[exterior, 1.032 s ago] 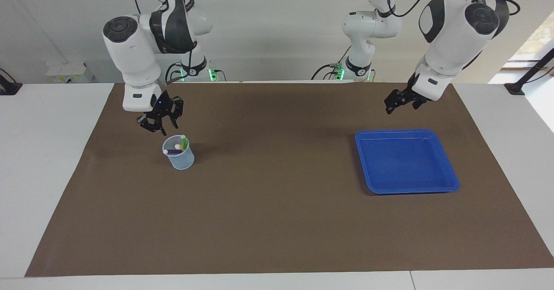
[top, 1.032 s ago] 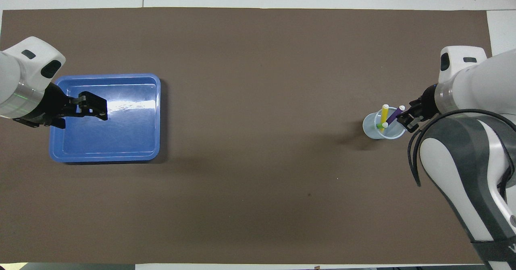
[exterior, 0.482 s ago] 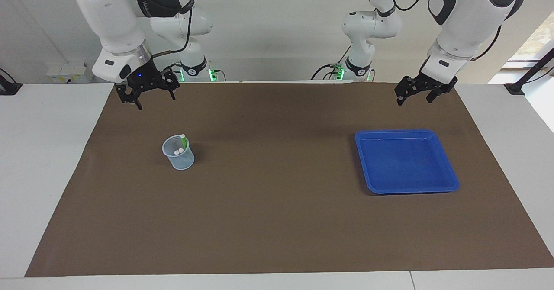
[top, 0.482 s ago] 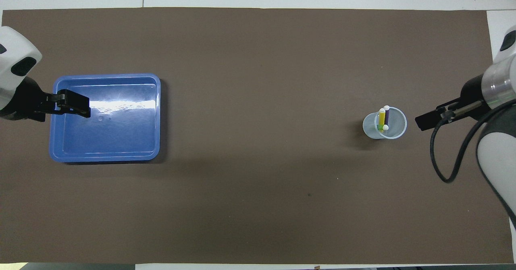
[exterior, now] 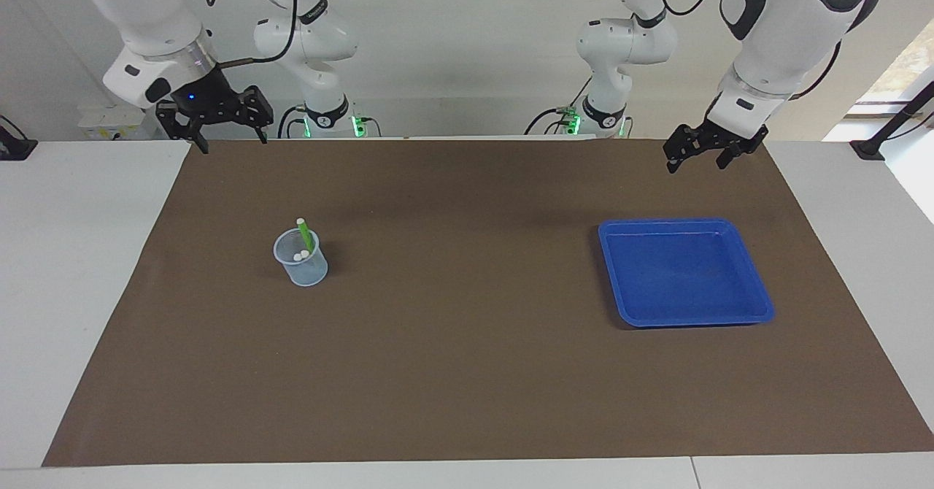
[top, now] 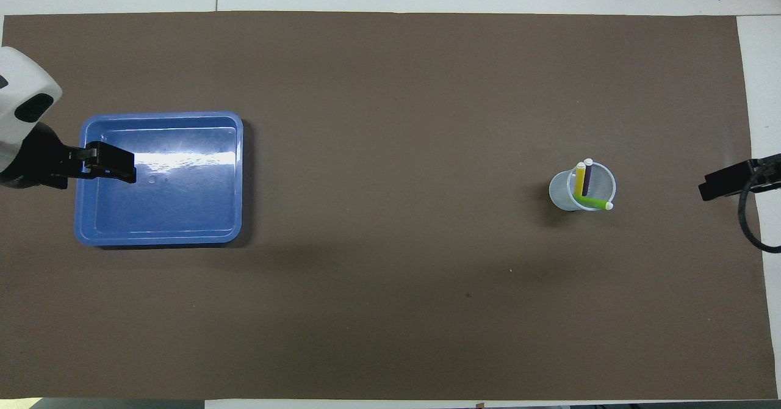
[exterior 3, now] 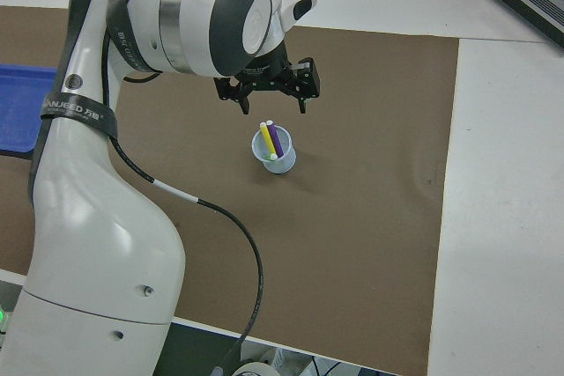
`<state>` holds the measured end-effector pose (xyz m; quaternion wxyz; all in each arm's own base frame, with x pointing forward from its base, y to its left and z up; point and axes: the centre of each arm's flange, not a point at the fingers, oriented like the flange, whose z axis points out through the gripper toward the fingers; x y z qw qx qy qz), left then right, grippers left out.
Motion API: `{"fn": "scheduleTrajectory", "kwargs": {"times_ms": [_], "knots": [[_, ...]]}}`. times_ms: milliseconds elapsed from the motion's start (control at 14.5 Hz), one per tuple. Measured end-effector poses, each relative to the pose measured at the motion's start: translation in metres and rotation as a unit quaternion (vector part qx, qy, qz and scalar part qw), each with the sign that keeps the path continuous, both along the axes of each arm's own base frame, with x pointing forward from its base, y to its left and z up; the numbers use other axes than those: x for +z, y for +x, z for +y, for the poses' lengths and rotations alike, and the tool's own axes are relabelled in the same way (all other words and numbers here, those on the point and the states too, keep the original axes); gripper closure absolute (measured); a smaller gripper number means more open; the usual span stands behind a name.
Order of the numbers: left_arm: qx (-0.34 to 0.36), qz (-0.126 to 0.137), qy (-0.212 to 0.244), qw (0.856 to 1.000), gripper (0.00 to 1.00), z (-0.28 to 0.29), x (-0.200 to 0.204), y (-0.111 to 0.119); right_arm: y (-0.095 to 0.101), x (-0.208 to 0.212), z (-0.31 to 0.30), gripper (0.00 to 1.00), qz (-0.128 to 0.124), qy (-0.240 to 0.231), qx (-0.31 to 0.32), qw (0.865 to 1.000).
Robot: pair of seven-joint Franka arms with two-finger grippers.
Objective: Transfer and insert pens with both arms
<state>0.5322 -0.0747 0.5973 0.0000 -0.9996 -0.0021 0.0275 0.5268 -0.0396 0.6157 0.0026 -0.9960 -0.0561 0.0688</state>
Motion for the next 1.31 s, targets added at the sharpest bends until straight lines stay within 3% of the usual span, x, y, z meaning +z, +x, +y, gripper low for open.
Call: {"fn": "scheduleTrajectory", "kwargs": {"times_ms": [344,1308], "knots": [[0.002,0.001,-0.008,1.000,0.00,0.000,0.011,0.003,0.002,0.000,0.003,0.00,0.006,-0.004,-0.037,0.999],[0.011,0.004,-0.017,1.000,0.00,0.007,0.011,0.004,0.007,-0.005,0.014,0.00,0.013,-0.005,-0.028,1.000]]}}
